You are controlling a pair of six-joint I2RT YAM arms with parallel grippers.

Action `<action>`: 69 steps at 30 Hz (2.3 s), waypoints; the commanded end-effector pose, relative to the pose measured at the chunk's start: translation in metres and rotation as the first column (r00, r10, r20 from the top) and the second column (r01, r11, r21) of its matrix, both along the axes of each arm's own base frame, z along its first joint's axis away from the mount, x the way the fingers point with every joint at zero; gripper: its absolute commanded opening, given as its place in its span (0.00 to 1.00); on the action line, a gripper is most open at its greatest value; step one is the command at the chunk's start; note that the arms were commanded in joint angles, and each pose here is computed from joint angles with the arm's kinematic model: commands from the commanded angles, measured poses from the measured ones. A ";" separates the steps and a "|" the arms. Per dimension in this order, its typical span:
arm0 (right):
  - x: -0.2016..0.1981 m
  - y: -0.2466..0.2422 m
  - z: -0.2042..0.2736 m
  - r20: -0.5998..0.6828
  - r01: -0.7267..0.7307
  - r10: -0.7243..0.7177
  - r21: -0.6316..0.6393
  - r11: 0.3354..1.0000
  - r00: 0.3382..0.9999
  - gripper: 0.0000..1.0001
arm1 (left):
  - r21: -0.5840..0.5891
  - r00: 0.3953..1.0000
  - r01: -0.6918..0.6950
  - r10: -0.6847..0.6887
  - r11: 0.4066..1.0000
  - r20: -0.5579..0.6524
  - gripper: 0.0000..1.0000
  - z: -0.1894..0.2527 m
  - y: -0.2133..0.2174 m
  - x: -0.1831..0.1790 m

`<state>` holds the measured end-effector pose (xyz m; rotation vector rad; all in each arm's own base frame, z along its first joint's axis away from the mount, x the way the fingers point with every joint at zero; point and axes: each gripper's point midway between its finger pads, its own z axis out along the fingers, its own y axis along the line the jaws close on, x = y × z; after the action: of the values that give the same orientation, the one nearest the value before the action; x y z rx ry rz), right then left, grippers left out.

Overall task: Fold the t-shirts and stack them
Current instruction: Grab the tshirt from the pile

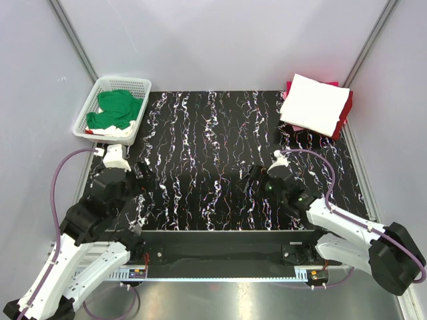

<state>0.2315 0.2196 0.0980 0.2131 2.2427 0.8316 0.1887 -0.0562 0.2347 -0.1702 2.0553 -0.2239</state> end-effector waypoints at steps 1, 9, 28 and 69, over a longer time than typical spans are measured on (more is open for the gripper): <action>0.007 -0.003 0.013 0.020 0.046 -0.046 0.003 0.999 0.999 1.00 | 0.000 0.999 -0.044 0.044 0.999 0.022 0.95 0.003 0.005 0.005; 0.002 0.004 0.048 0.186 -0.045 0.028 0.088 0.995 0.982 1.00 | -0.021 0.988 -0.053 0.055 0.998 0.141 0.99 0.026 0.012 0.007; -0.021 0.021 0.058 0.286 -0.235 0.187 0.143 0.961 0.940 1.00 | 0.320 0.901 -0.360 0.416 0.876 -0.124 0.97 0.032 0.052 0.152; -0.018 0.021 0.051 0.311 -0.228 0.169 0.165 0.960 0.935 1.00 | -0.060 0.837 -0.517 0.490 0.854 -0.243 0.24 -0.121 0.196 0.429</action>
<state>0.2070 0.2389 0.1376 -0.0575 1.9791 1.1112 0.6085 0.1490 0.0632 -0.8703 2.2458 0.0794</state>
